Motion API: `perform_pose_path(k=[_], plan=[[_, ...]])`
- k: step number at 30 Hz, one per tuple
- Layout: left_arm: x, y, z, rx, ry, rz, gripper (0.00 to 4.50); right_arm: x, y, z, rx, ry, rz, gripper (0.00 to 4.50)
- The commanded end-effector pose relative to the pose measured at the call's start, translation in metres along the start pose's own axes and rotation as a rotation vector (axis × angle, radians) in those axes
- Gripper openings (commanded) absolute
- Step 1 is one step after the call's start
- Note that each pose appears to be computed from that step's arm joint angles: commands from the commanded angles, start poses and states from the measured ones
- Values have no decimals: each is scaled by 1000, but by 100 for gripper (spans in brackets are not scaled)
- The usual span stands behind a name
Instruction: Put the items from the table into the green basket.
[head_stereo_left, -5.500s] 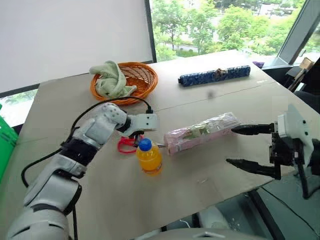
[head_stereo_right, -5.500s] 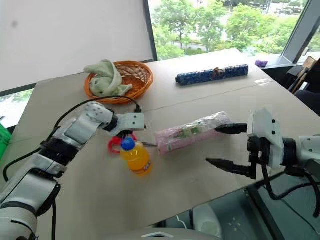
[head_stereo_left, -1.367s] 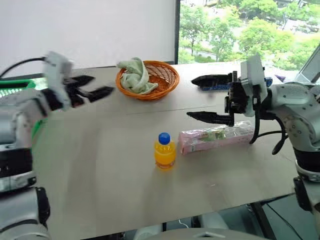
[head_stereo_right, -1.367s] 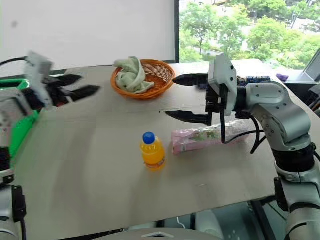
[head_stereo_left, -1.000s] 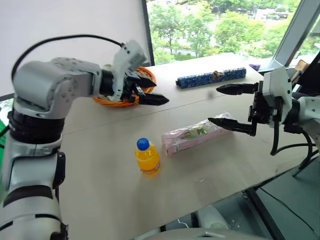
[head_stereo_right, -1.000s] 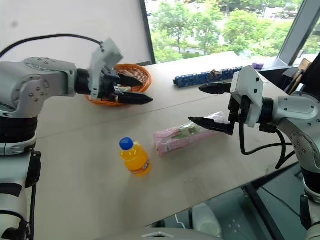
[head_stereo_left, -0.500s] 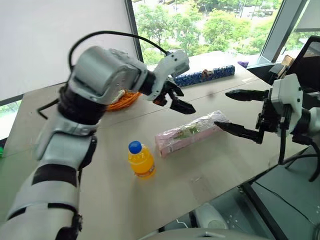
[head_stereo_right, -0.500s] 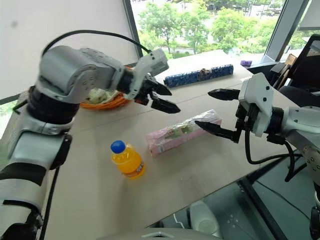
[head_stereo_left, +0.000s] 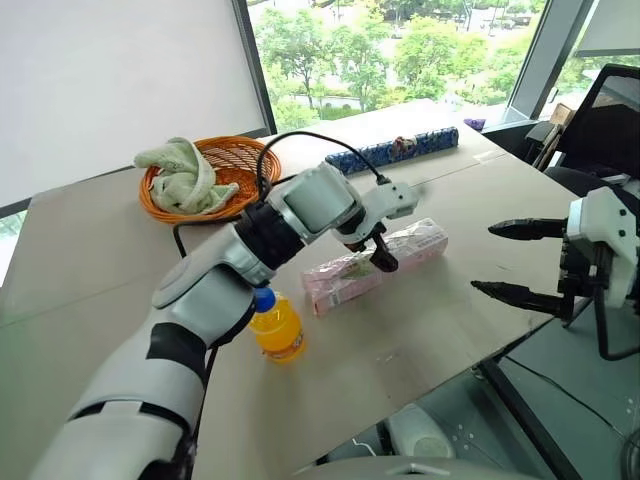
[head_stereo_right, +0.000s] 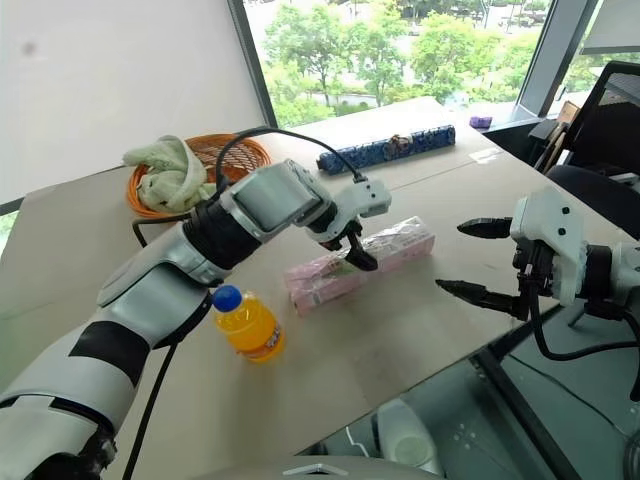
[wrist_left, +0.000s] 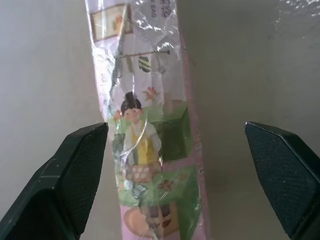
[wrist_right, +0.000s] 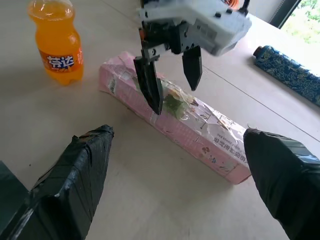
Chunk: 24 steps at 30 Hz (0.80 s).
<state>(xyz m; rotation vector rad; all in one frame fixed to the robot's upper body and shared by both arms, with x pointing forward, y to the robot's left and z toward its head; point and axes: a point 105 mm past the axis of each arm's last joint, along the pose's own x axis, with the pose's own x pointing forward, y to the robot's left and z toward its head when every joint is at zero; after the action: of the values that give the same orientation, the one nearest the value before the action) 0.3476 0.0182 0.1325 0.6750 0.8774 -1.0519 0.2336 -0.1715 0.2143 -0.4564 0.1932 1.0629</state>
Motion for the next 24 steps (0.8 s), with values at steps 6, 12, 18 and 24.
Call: perform_pose_path(k=[6,12,18,24], plan=[[24,13,-18,108,93,102,448,-2,0,13,-43,-33,-9,450],[40,11,-34,182,147,116,448,-1,2,15,-44,-40,-7,450],[42,15,-33,215,131,135,365,0,3,17,-46,-46,-7,450],[9,32,1,191,-3,198,146,0,2,19,-58,-62,-8,450]])
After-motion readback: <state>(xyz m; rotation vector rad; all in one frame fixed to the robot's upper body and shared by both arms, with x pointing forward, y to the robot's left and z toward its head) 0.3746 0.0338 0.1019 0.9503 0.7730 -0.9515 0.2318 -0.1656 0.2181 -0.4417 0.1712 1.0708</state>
